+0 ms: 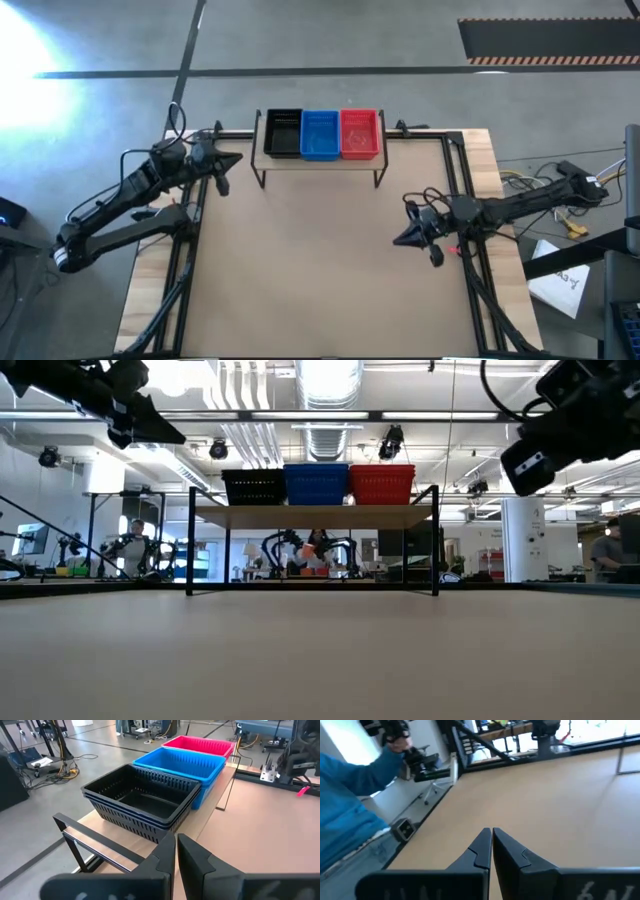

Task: Stack baskets on shelf by color
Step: Return to Home Position

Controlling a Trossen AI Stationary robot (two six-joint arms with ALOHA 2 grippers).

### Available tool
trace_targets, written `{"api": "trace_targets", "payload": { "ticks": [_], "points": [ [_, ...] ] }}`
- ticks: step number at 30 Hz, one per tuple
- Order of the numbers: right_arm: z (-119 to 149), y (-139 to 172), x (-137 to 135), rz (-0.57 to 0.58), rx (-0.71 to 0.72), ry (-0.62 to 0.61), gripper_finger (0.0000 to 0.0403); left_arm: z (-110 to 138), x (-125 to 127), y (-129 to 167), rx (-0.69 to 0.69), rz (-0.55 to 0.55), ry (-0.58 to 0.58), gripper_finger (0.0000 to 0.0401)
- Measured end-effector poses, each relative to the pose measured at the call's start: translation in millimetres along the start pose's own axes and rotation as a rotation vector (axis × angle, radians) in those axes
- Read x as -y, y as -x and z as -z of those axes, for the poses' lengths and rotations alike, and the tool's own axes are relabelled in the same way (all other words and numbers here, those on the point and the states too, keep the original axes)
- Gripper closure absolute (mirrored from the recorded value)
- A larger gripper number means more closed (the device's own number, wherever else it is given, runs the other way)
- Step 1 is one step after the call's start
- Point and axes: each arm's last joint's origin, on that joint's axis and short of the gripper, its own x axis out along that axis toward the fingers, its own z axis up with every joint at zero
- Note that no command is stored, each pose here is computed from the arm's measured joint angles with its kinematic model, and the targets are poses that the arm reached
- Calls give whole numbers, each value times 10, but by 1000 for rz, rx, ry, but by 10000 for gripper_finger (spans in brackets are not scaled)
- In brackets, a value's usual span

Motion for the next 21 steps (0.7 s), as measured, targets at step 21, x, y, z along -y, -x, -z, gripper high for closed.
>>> {"api": "trace_targets", "payload": {
  "ticks": [21],
  "points": [
    [172, 460, -89, -2, 183, 120, 394, 44, 4, -40, 50, 20, -5, 397]
  ]
}}
